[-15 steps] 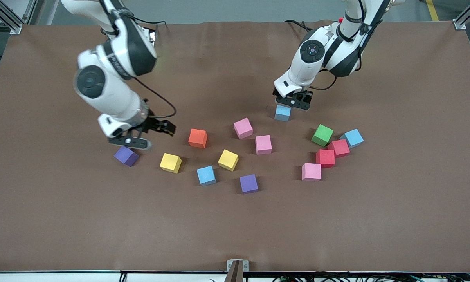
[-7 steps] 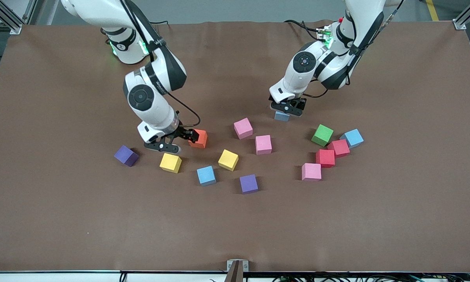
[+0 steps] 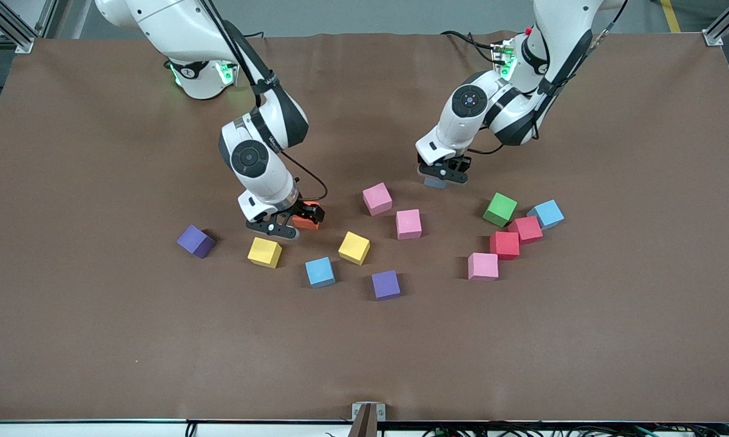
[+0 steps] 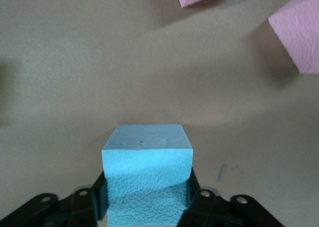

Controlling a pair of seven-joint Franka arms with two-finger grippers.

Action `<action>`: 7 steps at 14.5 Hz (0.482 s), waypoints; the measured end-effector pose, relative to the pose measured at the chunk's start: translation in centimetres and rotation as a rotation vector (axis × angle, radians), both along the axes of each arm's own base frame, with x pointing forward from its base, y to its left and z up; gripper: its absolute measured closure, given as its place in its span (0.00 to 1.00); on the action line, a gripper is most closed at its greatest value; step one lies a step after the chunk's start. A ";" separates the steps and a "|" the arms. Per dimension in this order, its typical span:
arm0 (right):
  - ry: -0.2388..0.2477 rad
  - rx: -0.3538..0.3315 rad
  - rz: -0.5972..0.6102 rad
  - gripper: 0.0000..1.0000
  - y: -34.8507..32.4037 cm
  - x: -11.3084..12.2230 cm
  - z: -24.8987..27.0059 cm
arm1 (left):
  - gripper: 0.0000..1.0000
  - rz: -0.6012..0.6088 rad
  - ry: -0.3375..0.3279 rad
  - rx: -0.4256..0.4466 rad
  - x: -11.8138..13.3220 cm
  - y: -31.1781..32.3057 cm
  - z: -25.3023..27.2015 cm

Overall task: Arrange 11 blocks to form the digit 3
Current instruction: 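Carry the blue cube toward the orange cube and release it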

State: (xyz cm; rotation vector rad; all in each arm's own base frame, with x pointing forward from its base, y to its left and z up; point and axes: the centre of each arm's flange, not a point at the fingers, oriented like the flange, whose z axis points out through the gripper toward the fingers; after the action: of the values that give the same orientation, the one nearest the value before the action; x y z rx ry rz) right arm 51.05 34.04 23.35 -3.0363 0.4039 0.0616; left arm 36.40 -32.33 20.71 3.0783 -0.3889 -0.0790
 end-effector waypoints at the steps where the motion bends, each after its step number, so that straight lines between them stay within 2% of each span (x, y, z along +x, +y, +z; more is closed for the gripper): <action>1: 0.006 -0.004 -0.009 0.00 0.2 -0.2 -0.4 | 0.42 0.015 -0.002 -0.001 0.1 -0.1 0.1; 4: 0.015 -0.011 -0.019 0.00 1.0 -0.9 -1.1 | 0.46 0.105 -0.017 -0.010 0.7 -0.9 0.8; 7: 0.027 -0.021 -0.029 0.01 1.4 -1.4 -1.8 | 0.46 0.196 -0.016 0.001 -0.8 -3.9 1.7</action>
State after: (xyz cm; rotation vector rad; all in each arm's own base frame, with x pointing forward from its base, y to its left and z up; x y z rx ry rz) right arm 49.67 35.47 21.50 -3.0520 0.4540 0.0976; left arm 35.56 -36.24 22.41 3.1007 -0.0868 -0.0482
